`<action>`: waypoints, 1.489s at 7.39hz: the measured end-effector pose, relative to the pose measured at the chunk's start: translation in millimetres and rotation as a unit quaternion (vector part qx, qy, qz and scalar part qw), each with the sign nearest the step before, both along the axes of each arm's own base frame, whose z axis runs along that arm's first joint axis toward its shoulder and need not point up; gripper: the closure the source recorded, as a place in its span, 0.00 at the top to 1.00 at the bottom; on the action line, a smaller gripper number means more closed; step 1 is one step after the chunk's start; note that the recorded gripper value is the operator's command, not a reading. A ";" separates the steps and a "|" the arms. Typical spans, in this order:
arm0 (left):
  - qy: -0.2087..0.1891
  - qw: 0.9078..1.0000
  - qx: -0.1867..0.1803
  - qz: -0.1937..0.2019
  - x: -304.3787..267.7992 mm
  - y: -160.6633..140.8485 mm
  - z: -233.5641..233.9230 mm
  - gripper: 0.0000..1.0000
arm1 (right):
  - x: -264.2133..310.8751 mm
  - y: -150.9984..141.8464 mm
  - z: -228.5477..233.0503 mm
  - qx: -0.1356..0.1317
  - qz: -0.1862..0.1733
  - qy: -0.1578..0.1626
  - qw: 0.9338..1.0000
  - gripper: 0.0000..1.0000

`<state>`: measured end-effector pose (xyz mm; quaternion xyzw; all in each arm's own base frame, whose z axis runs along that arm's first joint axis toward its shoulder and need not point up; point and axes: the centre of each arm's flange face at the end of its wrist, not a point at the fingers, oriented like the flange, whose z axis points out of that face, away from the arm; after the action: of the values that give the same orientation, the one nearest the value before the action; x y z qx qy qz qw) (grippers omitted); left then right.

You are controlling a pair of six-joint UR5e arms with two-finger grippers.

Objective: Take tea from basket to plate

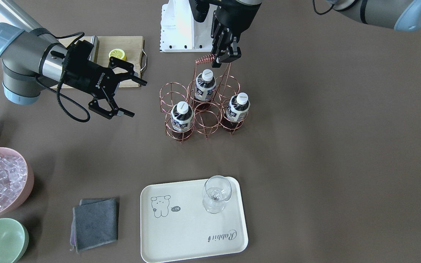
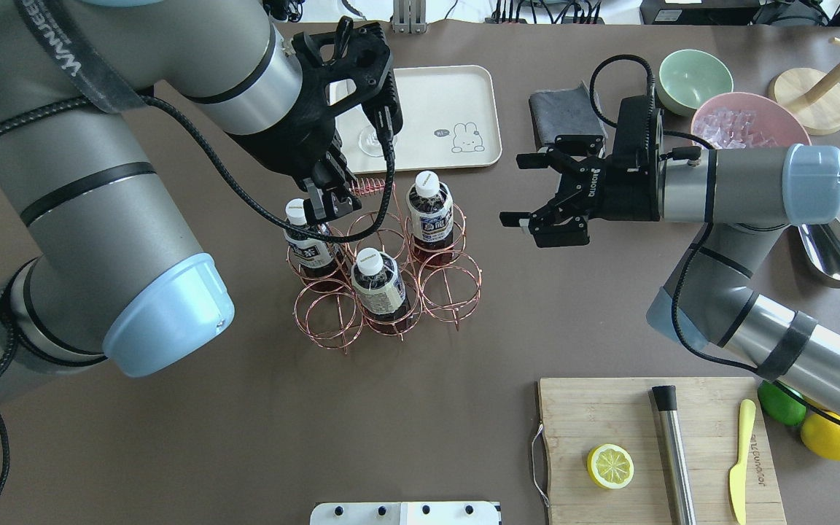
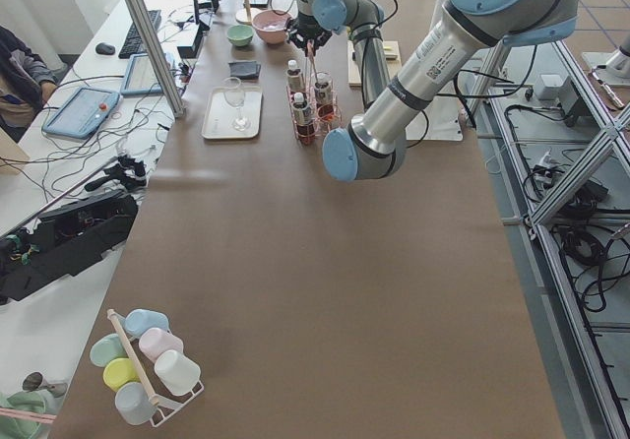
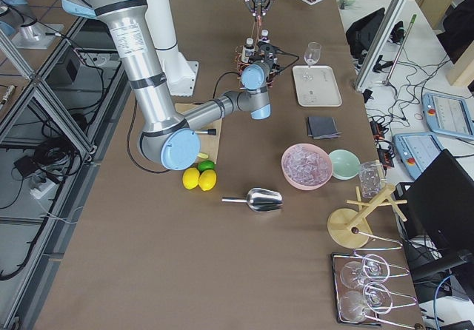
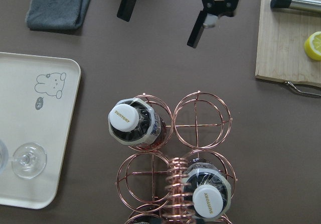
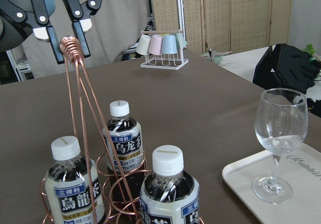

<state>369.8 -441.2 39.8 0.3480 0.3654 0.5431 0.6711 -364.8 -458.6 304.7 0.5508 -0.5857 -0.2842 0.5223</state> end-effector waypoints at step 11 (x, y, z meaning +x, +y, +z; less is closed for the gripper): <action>-0.004 1.000 -0.001 0.001 0.4 -1.2 6.1 0.00 | -71.2 -7.8 -61.2 0.048 0.009 -0.002 0.999 1.00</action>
<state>370.2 -442.4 46.0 0.3450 0.3633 0.5449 0.6724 -436.0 -466.3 243.4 0.5809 -0.5676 -0.3061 0.4967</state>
